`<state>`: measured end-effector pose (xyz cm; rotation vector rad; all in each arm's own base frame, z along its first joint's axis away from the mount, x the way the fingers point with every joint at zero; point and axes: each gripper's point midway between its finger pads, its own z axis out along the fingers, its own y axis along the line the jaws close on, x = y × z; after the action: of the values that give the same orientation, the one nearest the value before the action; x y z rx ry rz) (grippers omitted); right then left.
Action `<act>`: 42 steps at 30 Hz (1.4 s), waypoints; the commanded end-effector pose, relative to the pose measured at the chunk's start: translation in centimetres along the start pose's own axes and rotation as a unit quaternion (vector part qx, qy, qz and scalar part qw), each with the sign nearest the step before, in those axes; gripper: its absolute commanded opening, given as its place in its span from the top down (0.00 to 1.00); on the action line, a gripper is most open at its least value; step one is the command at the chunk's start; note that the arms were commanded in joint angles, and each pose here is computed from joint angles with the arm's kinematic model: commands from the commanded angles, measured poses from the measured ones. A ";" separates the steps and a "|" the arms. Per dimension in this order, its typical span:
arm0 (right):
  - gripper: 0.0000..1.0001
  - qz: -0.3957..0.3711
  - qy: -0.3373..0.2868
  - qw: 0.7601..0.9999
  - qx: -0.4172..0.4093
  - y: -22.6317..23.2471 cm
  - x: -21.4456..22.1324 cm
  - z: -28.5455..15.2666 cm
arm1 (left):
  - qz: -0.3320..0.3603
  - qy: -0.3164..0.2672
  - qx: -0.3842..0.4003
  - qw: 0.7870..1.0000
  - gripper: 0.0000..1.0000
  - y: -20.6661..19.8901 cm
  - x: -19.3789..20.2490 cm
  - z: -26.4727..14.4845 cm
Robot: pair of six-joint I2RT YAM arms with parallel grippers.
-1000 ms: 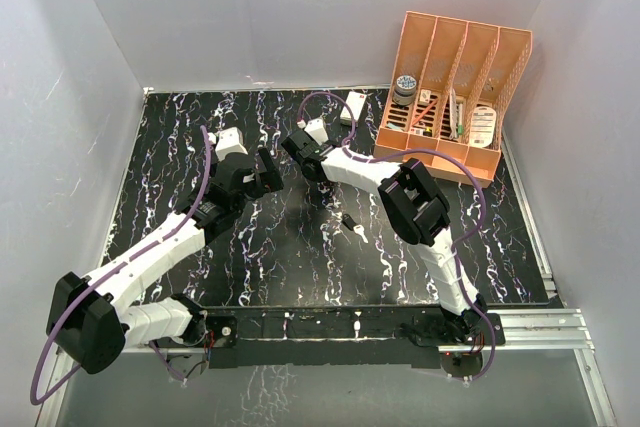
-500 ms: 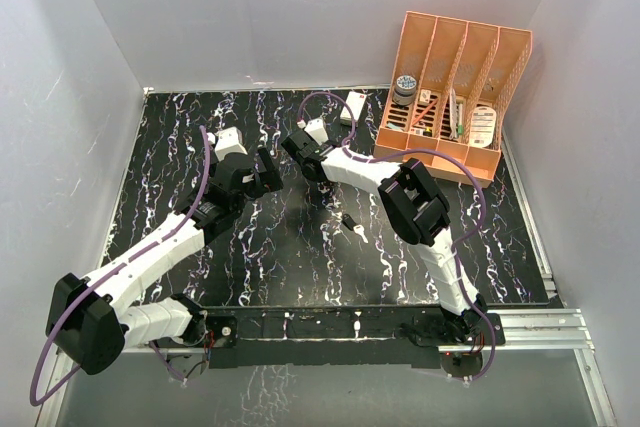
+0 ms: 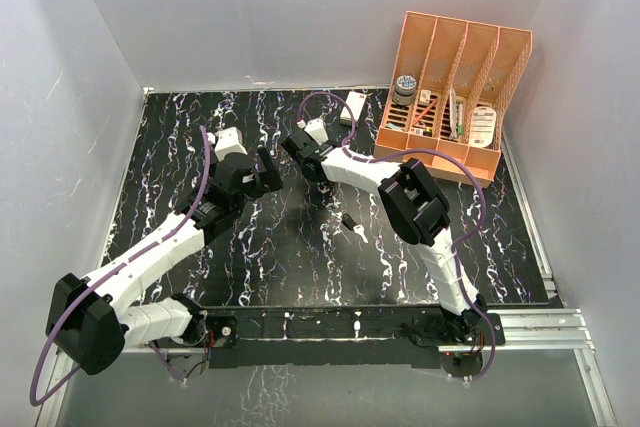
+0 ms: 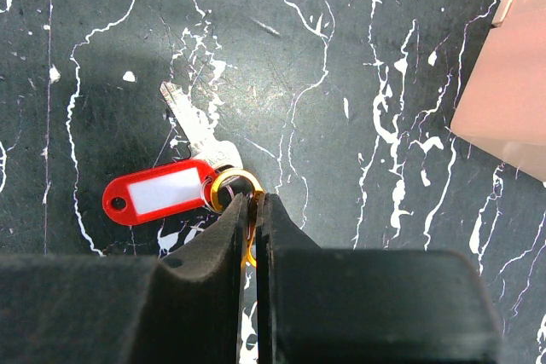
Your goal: Put the keys on the keyring
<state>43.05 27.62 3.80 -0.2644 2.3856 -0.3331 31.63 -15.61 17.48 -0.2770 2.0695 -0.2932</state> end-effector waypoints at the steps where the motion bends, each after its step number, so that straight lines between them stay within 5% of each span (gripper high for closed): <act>1: 1.00 0.018 -0.032 0.999 -0.005 0.3 -2.4 -0.9 | -0.003 -0.008 -0.007 1.000 0.01 0.6 -0.4 -0.5; 42: 1.00 0.004 -0.020 1.000 -0.012 -0.3 -1.3 -2.1 | -0.004 -0.013 -0.009 1.000 0.01 0.7 -0.6 -0.8</act>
<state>42.76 27.63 3.01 -0.2867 2.3957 -0.3368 31.44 -15.33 17.45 -0.2795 2.0730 -0.2813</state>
